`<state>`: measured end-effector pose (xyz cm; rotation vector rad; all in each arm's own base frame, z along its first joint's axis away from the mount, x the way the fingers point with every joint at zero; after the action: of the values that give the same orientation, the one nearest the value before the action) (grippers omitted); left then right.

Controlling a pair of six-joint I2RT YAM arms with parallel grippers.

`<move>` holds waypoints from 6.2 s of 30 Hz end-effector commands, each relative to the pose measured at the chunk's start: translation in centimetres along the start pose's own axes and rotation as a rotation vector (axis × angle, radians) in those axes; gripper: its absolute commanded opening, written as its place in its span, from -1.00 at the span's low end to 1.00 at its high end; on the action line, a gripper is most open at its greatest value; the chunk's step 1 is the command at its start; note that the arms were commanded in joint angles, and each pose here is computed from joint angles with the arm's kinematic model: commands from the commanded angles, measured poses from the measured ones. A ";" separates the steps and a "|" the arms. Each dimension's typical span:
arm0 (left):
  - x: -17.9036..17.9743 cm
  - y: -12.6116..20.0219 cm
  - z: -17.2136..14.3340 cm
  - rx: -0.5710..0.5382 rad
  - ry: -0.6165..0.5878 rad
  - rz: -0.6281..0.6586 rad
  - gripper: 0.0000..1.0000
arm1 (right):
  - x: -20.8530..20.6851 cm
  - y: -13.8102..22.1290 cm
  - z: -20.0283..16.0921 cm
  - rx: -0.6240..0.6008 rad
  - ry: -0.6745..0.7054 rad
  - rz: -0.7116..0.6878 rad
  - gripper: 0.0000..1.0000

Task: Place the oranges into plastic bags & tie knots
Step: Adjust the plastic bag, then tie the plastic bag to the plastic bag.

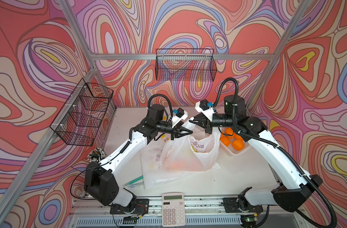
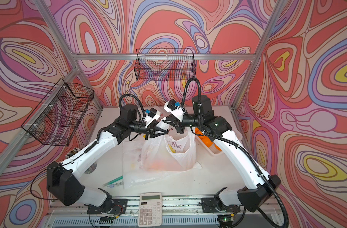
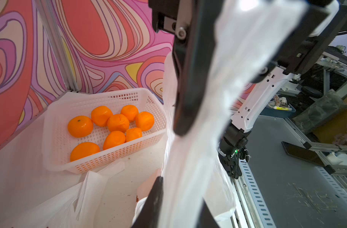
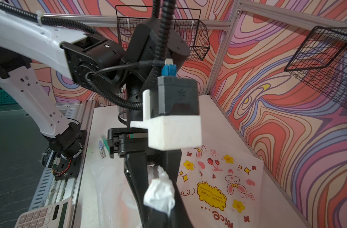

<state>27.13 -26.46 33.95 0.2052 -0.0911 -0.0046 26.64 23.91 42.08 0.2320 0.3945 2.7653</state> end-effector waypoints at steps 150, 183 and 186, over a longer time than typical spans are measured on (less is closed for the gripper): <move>-1.2 -3.3 -7.4 0.099 0.226 -0.149 -0.37 | -3.2 -2.8 -19.5 0.158 -0.029 0.005 -1.00; -1.6 -3.0 -7.0 0.106 0.167 -0.122 -1.00 | -3.0 3.4 -12.7 -0.092 -0.109 -0.114 0.61; -1.7 -2.9 -7.0 0.105 0.157 -0.121 -1.00 | -4.5 4.1 -11.5 -0.141 -0.167 -0.121 0.62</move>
<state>26.75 -27.99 25.47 0.3309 0.1417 -0.0919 26.56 15.89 30.44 0.3080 0.2662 2.5787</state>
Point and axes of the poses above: each gripper's point midway between its finger pads, its own y axis back along the fingers, its own x axis along the line the jaws close on, z = x × y, the point moved 5 cm from there along y, back along the fingers, and after that the axes turned 15 degrees about -y, right-handed, at the moved point
